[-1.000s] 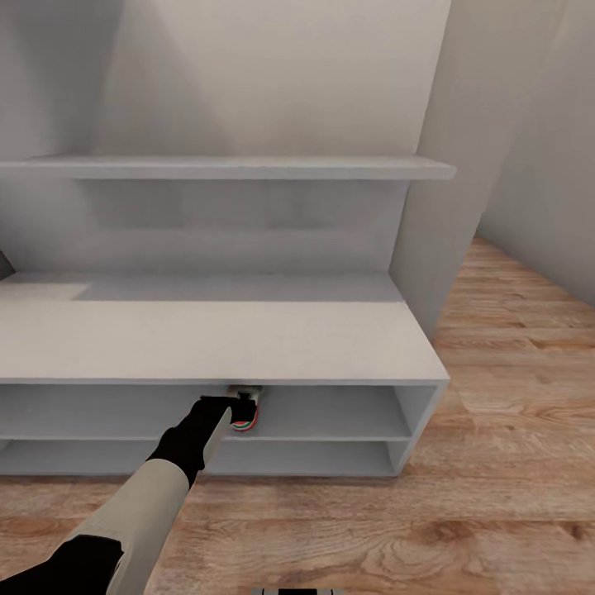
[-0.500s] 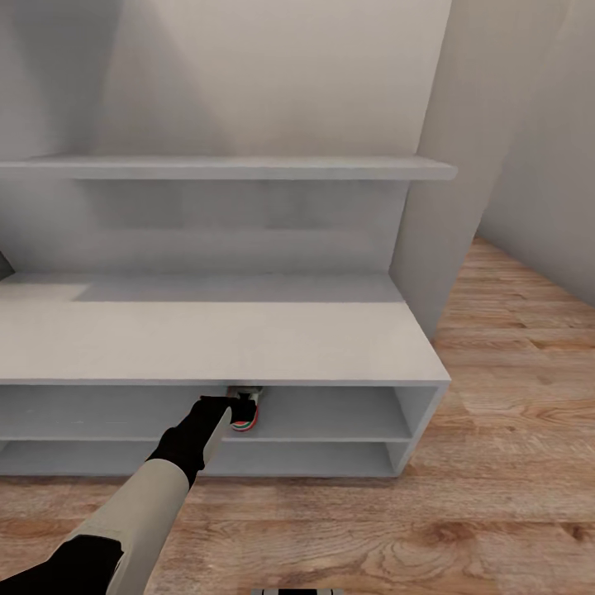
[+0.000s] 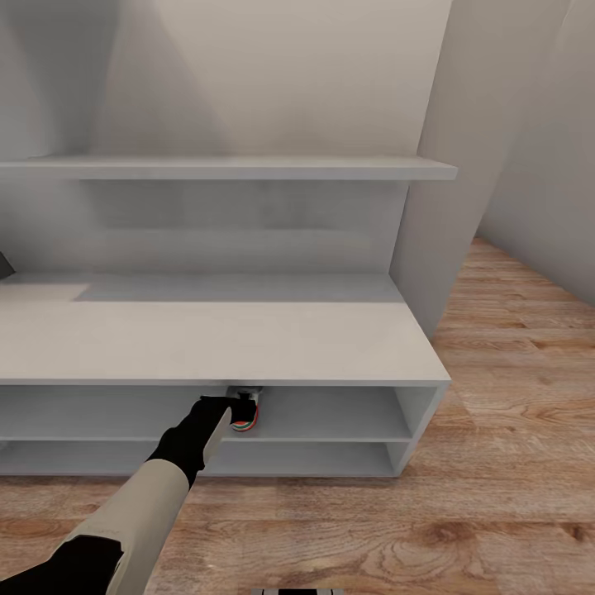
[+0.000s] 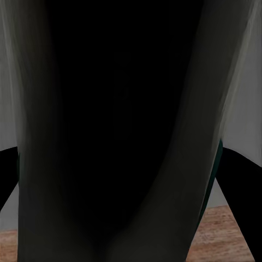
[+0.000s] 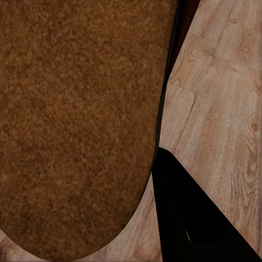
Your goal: Pick up the two gym shoes and the two sandals from the corridor floor and place them onto the hallstand (shoe rack) in the corridor, making sure they are on the rack and not on the floor. Arrange them so the two gym shoes are next to each other and the two sandals are next to each other.
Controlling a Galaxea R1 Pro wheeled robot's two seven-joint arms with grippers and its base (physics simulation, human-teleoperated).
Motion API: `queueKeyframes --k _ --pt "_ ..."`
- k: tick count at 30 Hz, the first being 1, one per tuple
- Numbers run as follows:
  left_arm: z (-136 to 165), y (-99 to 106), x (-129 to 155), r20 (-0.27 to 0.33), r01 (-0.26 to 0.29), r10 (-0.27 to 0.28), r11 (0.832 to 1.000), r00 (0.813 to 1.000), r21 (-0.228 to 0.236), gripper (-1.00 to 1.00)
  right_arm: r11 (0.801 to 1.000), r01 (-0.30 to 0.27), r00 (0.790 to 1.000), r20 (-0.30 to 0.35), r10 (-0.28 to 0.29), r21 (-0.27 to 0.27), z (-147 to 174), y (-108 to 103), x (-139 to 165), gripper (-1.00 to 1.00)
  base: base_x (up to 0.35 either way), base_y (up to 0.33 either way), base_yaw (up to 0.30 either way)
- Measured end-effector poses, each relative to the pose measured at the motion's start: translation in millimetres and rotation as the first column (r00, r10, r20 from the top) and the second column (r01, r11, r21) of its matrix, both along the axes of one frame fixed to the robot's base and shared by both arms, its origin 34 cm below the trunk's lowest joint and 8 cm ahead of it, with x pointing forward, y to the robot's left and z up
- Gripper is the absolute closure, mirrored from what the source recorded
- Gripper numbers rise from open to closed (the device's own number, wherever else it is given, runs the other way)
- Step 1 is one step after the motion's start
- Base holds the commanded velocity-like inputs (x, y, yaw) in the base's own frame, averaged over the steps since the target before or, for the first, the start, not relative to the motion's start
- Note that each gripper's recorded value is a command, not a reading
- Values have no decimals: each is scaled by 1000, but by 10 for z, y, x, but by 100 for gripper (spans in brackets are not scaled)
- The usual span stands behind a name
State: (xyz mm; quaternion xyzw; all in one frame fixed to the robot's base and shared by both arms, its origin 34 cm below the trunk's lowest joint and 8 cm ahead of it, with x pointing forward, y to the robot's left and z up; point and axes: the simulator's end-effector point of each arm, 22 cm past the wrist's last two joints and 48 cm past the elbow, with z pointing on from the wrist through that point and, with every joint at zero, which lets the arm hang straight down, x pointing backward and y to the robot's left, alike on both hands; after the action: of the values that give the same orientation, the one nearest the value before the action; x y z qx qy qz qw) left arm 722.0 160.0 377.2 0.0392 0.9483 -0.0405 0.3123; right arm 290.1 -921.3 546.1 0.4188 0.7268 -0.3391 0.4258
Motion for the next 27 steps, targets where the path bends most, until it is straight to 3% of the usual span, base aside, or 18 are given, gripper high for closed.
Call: queueKeyframes --k 1,18,27 --pt "-1 2 -1 0 0 0 1000 1000 0 -100 1000 0 1000 0 0 0 -1 0 0 100 0 0 0" --pt "-5 35 1 -1 -8 8 1000 1000 -2 -100 1000 -1 1000 0 1 0 1 0 2 100 -1 0 0" --pt "-28 37 -15 -4 -7 7 1000 1000 -1 -100 1000 -1 1000 -1 1 1 -9 5 4 100 -281 0 0"
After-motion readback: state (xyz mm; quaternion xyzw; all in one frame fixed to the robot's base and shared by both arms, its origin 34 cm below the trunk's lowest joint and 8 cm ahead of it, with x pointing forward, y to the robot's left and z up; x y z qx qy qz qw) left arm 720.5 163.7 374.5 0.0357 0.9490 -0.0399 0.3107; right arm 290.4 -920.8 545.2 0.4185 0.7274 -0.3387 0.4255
